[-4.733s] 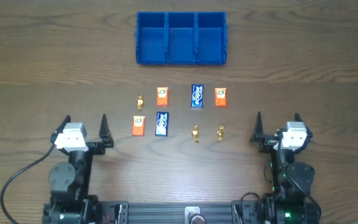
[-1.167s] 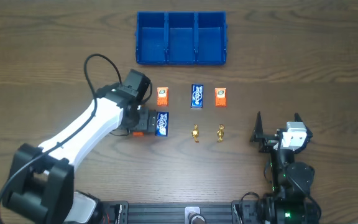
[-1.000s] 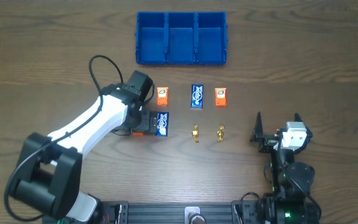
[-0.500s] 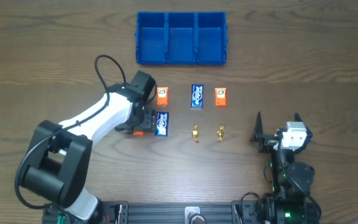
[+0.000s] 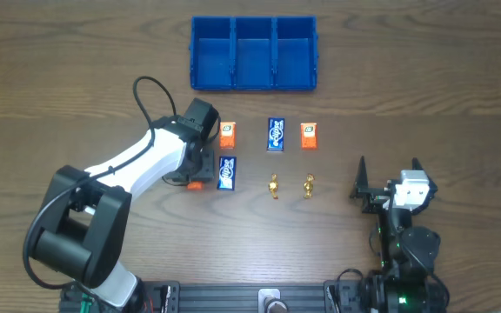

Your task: Sort Candies Into Trays

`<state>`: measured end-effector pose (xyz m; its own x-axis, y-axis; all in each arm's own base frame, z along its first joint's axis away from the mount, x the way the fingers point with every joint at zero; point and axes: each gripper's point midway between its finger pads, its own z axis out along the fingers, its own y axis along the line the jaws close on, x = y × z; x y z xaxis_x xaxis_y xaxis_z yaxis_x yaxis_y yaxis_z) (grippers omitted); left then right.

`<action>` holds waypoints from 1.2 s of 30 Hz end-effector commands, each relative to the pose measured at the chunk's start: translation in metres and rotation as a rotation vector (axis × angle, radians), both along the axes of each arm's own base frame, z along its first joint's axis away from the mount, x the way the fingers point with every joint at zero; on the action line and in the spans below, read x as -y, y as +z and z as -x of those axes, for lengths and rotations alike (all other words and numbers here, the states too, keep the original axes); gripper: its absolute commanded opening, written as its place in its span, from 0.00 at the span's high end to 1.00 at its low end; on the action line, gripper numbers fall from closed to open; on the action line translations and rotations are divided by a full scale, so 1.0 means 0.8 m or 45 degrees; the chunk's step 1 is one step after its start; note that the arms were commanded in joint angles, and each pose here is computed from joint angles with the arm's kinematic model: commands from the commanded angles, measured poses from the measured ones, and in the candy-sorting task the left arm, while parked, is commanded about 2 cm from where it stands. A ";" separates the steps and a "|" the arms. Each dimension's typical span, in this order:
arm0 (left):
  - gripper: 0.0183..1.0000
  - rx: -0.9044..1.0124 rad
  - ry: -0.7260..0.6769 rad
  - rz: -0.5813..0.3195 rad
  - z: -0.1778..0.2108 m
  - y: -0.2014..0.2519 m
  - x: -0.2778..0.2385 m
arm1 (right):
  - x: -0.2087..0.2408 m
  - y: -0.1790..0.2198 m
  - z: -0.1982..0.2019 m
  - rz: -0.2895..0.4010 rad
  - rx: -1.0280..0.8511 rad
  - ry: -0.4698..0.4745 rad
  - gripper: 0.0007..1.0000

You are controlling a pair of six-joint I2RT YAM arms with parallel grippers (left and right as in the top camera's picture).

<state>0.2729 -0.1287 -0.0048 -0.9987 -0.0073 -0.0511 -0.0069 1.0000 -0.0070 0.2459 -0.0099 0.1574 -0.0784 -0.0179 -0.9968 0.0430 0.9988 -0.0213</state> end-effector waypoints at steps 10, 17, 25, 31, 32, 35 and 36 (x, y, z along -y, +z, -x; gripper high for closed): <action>0.72 0.513 0.175 0.119 -0.091 0.168 0.012 | 0.000 -0.002 0.000 0.018 -0.002 0.004 0.00; 0.72 0.678 0.169 0.065 -0.193 0.269 0.034 | 0.000 -0.002 0.000 0.018 -0.003 0.004 0.00; 0.71 0.668 0.168 0.037 -0.284 0.248 0.055 | 0.000 -0.002 0.000 0.018 -0.002 0.004 0.00; 0.71 0.627 0.156 0.024 -0.321 0.197 0.043 | 0.000 -0.002 0.000 0.018 -0.002 0.004 0.00; 0.71 0.619 0.143 0.026 -0.324 0.191 0.041 | 0.000 -0.002 0.000 0.018 -0.002 0.004 0.00; 0.71 0.602 0.103 0.034 -0.332 0.177 0.038 | 0.000 -0.002 0.000 0.018 -0.002 0.004 0.00; 0.71 0.596 0.103 0.032 -0.333 0.172 0.037 | 0.000 -0.002 0.000 0.018 -0.002 0.004 0.00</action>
